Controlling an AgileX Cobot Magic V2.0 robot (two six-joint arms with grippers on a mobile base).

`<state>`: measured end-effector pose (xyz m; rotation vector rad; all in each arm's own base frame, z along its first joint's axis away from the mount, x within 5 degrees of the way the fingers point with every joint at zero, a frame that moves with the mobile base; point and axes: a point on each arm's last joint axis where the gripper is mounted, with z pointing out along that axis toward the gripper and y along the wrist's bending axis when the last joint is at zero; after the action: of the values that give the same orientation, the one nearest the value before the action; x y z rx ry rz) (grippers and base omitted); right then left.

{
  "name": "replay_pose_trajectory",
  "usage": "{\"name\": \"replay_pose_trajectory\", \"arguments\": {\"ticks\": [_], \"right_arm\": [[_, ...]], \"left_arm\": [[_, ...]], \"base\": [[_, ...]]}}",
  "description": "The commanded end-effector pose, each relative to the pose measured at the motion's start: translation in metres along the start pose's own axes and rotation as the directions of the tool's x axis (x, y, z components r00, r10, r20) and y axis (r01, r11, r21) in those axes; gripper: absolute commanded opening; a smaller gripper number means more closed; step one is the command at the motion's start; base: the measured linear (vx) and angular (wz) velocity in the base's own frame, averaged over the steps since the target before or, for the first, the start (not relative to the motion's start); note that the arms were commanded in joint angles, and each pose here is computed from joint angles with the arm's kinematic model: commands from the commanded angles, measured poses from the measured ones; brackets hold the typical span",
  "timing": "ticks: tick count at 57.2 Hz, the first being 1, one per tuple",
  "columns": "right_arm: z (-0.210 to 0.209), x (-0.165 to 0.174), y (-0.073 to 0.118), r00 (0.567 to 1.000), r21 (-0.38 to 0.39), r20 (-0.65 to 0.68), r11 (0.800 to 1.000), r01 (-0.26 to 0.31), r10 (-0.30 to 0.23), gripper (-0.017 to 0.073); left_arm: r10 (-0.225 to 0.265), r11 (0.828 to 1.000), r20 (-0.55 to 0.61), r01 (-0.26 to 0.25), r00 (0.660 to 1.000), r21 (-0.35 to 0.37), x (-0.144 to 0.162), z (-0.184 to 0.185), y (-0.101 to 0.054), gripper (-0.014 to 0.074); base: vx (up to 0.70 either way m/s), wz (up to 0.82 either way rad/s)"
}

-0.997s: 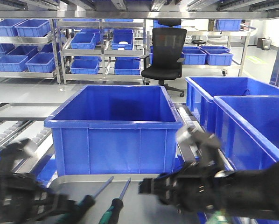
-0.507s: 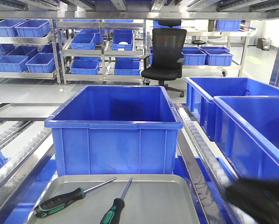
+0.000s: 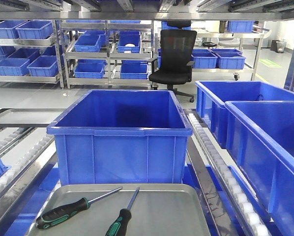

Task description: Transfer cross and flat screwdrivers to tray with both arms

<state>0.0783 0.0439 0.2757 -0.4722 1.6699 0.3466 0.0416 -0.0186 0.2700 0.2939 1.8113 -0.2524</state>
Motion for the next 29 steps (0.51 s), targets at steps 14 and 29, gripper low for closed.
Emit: {"name": "replay_pose_trajectory", "arguments": {"ticks": [14, 29], "right_arm": [[0.002, -0.003, -0.002, 0.999, 0.019, 0.053, 1.0, 0.008, -0.009, -0.0008], [0.002, -0.002, -0.001, 0.999, 0.016, 0.042, 1.0, 0.008, -0.009, -0.0008]], "left_arm": [[-0.013, 1.0, 0.09, 0.013, 0.996, -0.001, -0.013, -0.002, 0.0, 0.0], [0.057, 0.996, 0.141, -0.047, 0.988, -0.075, 0.008, 0.006, 0.005, 0.0]], "base": [[0.0, 0.0], [0.0, 0.0]]}}
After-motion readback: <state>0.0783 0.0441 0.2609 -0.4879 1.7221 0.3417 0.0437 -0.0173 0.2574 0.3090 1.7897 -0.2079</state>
